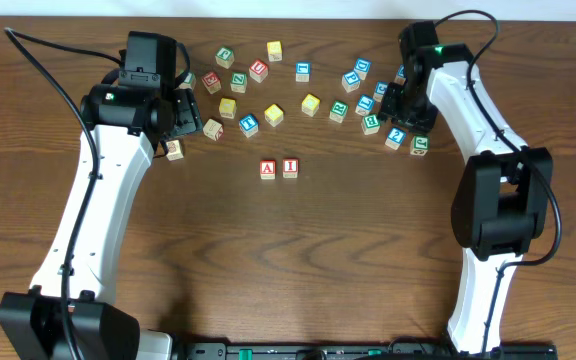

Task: Spell out AI2
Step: 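Move the right gripper over the blocks toward the blue 2 block, then grasp the blue 2 block with the right gripper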

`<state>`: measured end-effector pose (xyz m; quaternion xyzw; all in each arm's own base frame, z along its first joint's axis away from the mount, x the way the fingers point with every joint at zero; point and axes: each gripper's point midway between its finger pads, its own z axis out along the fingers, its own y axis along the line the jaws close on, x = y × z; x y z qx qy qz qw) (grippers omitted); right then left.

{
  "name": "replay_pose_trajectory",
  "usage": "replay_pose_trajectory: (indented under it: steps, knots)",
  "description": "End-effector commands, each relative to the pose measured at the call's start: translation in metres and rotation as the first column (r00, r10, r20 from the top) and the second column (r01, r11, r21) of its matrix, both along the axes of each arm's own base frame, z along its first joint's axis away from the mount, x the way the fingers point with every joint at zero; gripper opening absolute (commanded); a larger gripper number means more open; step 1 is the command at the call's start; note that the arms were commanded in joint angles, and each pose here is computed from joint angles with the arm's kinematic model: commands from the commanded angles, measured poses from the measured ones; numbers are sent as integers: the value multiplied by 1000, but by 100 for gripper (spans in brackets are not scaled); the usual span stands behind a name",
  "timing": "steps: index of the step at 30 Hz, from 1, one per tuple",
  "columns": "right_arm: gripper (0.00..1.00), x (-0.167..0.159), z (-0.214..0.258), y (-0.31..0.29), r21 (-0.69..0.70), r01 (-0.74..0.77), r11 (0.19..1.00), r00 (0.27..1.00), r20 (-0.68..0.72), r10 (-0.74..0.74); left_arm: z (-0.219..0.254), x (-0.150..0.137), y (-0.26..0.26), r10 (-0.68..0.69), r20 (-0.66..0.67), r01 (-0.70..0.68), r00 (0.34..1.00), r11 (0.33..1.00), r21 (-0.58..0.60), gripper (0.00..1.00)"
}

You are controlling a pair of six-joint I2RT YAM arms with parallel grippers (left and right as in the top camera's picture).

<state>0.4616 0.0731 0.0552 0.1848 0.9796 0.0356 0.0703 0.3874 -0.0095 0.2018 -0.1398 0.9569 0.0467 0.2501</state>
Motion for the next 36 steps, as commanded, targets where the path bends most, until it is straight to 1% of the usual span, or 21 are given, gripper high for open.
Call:
replay_pose_trajectory:
  steps: [1, 5, 14, 19, 26, 32, 36]
  knots:
    - [55, -5, -12, -1, -15, 34, 999, 999, -12, -34, 2, 2, 3, 2, 4, -2, 1000, 1000, 10, 79]
    - [53, -8, -22, -5, -16, 40, 999, 999, -18, -41, 2, 2, 3, 2, 4, -2, 1000, 1000, 10, 79]
    - [44, -13, -43, -9, -17, 41, 999, 999, -18, -41, 2, 2, 3, 2, 4, -2, 1000, 1000, 10, 79]
    - [42, -13, -44, -8, -24, -8, 1000, 1000, -15, 8, 2, 2, 3, 2, 4, -2, 1000, 1000, 10, 79]
    - [28, -11, -44, -7, -27, -70, 997, 998, -9, 70, 2, 2, 3, 2, 4, -2, 1000, 1000, 10, 79]
    - [19, -17, -42, 0, -25, -144, 989, 989, -25, 143, 2, 2, 3, 2, 4, -2, 1000, 1000, 10, 79]
    - [18, -21, -32, 19, 34, -258, 966, 966, -6, 258, 2, 2, 3, 2, 4, -2, 1000, 1000, 10, 79]
